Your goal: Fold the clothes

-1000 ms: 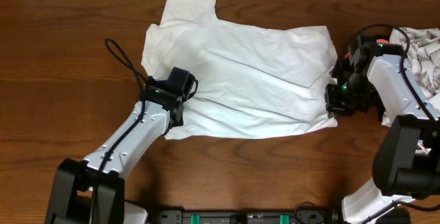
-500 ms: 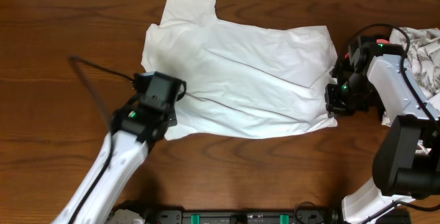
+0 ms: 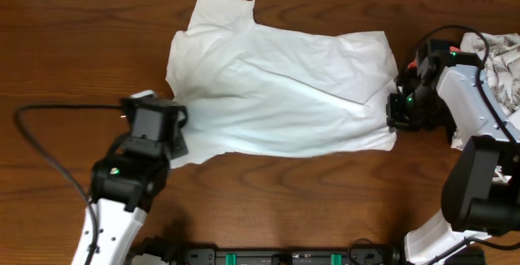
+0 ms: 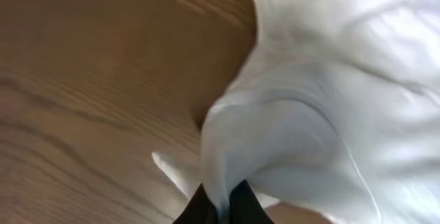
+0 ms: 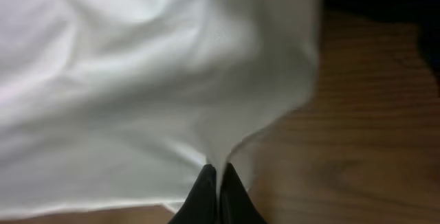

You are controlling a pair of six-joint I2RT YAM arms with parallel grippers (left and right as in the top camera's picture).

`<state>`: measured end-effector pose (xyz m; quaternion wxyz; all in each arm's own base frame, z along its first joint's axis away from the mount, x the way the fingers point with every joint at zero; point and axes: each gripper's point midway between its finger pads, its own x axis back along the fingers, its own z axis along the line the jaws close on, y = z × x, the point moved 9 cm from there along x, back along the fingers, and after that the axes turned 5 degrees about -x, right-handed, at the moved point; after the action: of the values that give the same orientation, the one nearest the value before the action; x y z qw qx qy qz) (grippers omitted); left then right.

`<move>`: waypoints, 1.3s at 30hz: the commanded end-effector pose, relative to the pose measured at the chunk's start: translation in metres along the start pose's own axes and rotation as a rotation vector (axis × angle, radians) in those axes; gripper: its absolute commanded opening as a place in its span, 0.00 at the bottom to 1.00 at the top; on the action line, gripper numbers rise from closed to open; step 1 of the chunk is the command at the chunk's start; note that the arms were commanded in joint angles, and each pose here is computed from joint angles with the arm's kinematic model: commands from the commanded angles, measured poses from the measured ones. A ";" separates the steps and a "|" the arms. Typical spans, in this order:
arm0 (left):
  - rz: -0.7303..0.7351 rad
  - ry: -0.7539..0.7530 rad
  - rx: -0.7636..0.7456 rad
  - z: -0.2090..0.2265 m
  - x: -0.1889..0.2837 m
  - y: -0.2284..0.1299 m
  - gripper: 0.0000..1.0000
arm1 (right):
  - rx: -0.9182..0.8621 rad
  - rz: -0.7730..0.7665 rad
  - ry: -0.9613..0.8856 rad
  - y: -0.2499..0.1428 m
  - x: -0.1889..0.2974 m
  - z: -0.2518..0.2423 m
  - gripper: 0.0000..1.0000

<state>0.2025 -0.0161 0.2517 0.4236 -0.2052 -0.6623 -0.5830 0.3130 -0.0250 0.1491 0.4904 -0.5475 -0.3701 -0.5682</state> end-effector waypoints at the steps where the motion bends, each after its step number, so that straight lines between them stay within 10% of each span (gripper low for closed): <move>1: -0.034 0.032 0.076 0.014 0.005 0.009 0.06 | -0.051 -0.041 0.018 -0.001 0.011 -0.004 0.01; 39: -0.181 -0.022 0.036 -0.032 -0.078 0.068 0.06 | 0.036 -0.524 0.103 0.048 0.053 0.026 0.01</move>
<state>0.3005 -0.0173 0.2198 0.3770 -0.1650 -0.7000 -0.5837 0.3650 -0.0190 0.2087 0.3632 -0.3775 -0.4899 -0.6968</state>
